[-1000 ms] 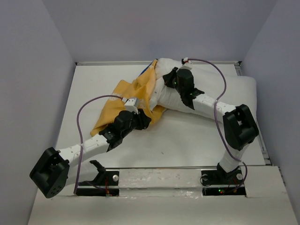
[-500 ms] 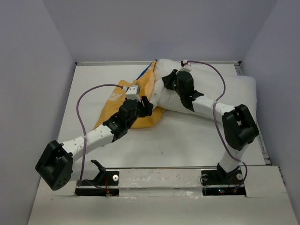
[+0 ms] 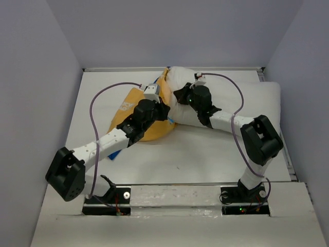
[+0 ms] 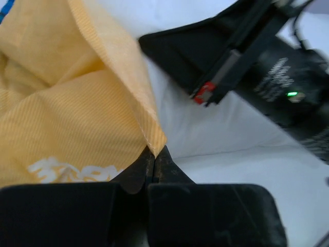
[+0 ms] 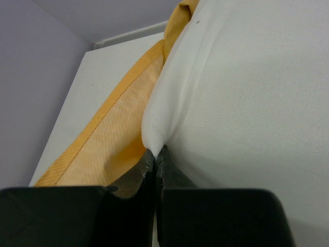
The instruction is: Put the pillow into the pillowcase
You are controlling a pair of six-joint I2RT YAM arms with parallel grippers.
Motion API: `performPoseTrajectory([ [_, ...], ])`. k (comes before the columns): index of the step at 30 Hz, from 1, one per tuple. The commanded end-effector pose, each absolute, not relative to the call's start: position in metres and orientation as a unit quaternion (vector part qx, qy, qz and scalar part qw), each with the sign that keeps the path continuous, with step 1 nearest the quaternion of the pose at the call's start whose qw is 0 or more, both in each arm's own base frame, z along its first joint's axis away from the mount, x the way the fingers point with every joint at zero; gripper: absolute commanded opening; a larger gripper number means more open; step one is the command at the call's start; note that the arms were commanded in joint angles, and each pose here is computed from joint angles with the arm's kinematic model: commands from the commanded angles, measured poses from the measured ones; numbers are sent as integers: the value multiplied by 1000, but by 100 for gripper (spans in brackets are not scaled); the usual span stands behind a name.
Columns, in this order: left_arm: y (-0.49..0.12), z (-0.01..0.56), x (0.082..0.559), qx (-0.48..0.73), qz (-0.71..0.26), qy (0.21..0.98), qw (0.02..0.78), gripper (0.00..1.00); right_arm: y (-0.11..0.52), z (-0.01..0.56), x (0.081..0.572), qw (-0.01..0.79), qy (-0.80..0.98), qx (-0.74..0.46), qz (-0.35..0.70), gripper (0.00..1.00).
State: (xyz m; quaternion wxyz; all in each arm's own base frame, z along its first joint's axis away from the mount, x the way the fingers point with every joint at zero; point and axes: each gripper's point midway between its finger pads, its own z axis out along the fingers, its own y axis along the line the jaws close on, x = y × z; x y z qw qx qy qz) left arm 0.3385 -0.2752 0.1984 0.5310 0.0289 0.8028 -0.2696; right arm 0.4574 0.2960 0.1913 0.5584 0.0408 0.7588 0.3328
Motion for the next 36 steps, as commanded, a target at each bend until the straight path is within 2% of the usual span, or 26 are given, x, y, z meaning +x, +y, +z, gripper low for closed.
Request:
performPoseTrajectory([
  [1,-304,305,301,63,-418,721,550,0,332,220,435,563,707,-4,428,0],
  [3,-312,321,279,84,-465,708,525,0,335,215,435,555,709,2,436,0],
  [7,-314,323,261,86,-500,704,497,0,341,216,432,543,702,6,460,0],
  [11,-320,304,268,80,-501,714,483,0,346,239,408,533,672,-14,515,0],
  [17,-320,288,304,72,-464,729,498,2,335,240,335,494,661,-44,562,0],
  [21,-321,310,307,88,-474,710,513,42,336,214,304,461,688,-58,557,0],
  [22,-319,313,307,87,-470,709,519,67,335,200,297,448,702,-58,550,0],
  [23,-311,319,306,85,-457,713,525,75,333,194,296,448,706,-57,545,0],
  [25,-294,319,310,79,-416,725,544,85,329,184,295,448,716,-56,532,0],
  [29,-231,312,329,4,-353,747,563,87,328,170,293,434,733,-63,520,0],
  [32,-198,275,345,-35,-295,781,550,84,326,174,294,442,731,-62,516,0],
  [36,-197,234,365,-33,-260,816,516,82,324,180,295,452,732,-73,504,0],
])
